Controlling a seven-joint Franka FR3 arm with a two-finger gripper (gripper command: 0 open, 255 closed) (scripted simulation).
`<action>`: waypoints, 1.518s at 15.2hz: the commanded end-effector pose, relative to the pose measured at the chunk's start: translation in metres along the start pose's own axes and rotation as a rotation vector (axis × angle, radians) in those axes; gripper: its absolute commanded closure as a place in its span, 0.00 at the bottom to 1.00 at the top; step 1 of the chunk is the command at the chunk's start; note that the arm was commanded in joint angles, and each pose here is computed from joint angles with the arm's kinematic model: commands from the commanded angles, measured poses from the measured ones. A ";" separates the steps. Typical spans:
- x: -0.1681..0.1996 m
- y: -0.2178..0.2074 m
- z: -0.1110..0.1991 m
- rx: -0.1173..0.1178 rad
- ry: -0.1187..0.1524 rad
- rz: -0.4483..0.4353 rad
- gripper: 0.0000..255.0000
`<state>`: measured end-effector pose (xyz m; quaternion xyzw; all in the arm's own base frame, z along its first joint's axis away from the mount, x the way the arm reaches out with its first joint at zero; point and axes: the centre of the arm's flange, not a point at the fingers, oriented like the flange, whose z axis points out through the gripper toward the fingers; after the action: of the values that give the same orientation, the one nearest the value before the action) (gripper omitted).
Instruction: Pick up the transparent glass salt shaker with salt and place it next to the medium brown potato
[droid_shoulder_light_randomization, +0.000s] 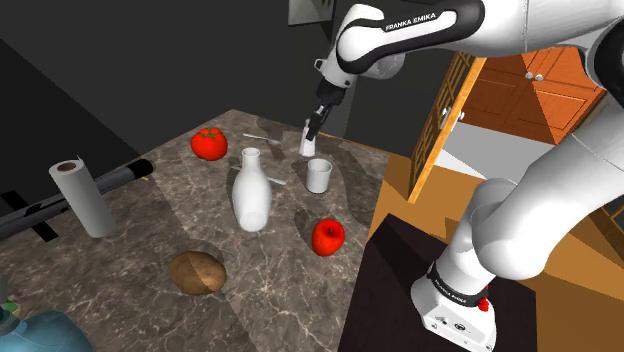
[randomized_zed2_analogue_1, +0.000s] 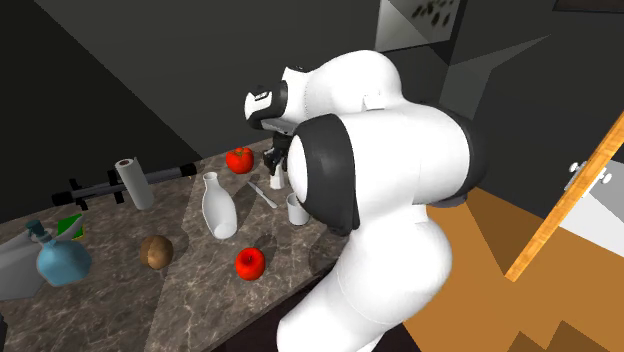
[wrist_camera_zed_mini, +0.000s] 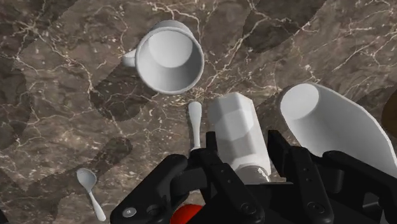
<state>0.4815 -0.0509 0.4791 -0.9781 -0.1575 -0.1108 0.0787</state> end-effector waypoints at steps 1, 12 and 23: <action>0.008 -0.026 0.003 0.000 0.001 0.002 1.00; 0.033 -0.167 0.026 0.000 0.001 0.002 1.00; 0.059 -0.308 0.050 0.000 0.001 0.002 1.00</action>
<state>0.4475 0.2533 0.4828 -0.9781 -0.1575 -0.1109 0.0784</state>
